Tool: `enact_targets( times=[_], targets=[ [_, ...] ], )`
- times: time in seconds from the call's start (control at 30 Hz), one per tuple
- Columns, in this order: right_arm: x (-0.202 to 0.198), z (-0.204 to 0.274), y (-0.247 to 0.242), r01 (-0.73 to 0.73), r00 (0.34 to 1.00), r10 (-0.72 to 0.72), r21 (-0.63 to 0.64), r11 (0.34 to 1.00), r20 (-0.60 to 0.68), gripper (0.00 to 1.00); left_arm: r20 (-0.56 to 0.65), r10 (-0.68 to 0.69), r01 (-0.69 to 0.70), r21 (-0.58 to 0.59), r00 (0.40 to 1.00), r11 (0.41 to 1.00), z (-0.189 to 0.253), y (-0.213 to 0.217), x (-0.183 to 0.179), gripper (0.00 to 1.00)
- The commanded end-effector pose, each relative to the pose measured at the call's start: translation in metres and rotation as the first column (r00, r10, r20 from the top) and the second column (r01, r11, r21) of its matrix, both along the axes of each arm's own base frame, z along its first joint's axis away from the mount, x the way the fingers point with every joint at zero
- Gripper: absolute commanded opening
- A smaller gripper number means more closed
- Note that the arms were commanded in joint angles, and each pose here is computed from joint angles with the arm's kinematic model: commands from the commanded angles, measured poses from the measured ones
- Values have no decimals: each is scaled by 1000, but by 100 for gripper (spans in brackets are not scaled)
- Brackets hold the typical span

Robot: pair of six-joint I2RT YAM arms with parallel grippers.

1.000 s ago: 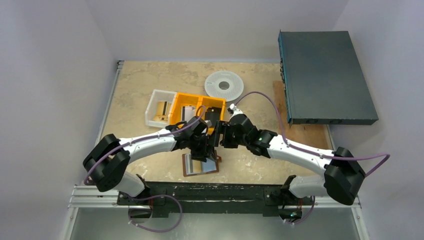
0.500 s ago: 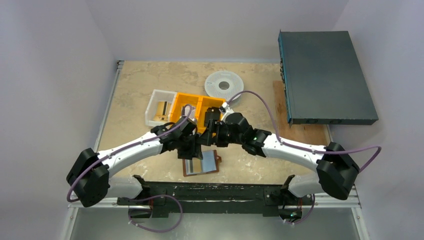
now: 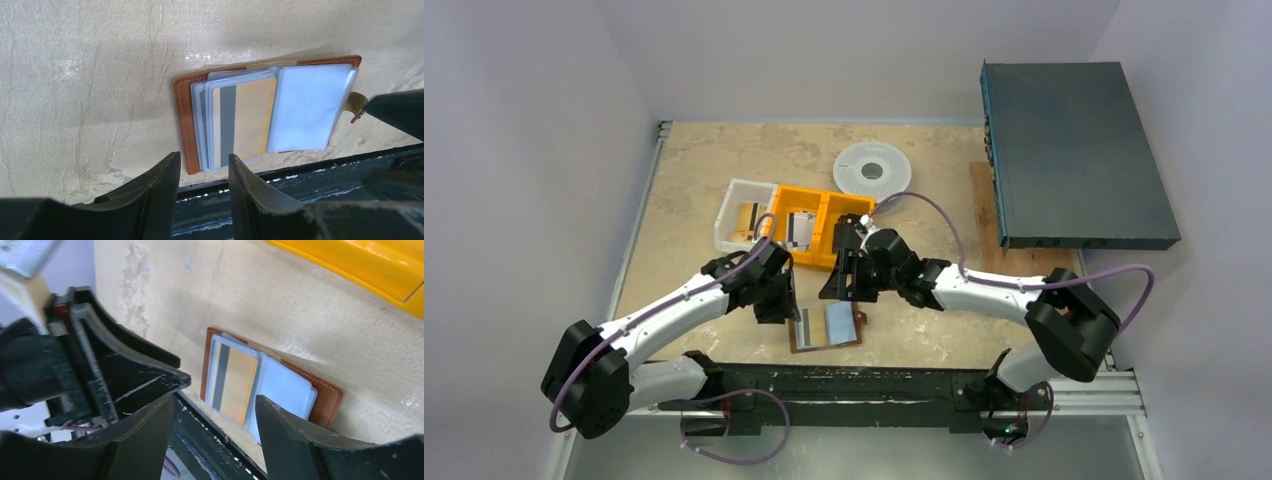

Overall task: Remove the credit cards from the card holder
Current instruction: Remove the credit card from the card holder.

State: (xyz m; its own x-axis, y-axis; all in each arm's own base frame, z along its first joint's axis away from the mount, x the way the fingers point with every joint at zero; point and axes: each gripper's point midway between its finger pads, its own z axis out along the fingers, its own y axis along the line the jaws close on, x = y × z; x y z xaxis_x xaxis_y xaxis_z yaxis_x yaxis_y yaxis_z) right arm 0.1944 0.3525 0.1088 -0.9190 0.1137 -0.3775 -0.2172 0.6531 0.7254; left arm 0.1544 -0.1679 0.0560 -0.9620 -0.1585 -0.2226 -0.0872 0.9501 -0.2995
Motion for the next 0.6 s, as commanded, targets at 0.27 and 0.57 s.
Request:
enact_targets(
  times=[0.27,0.57],
  targets=[
    [-13,-33,19,-99,990,101,20,995,-100,49,-23,20,-23,-166,1000,986,-5,-27,6,23],
    [-17,-49,23,-138,980,138,10,990,-143,41,-54,23,-31,-154,998,988,-23,-27,5,13]
  ],
)
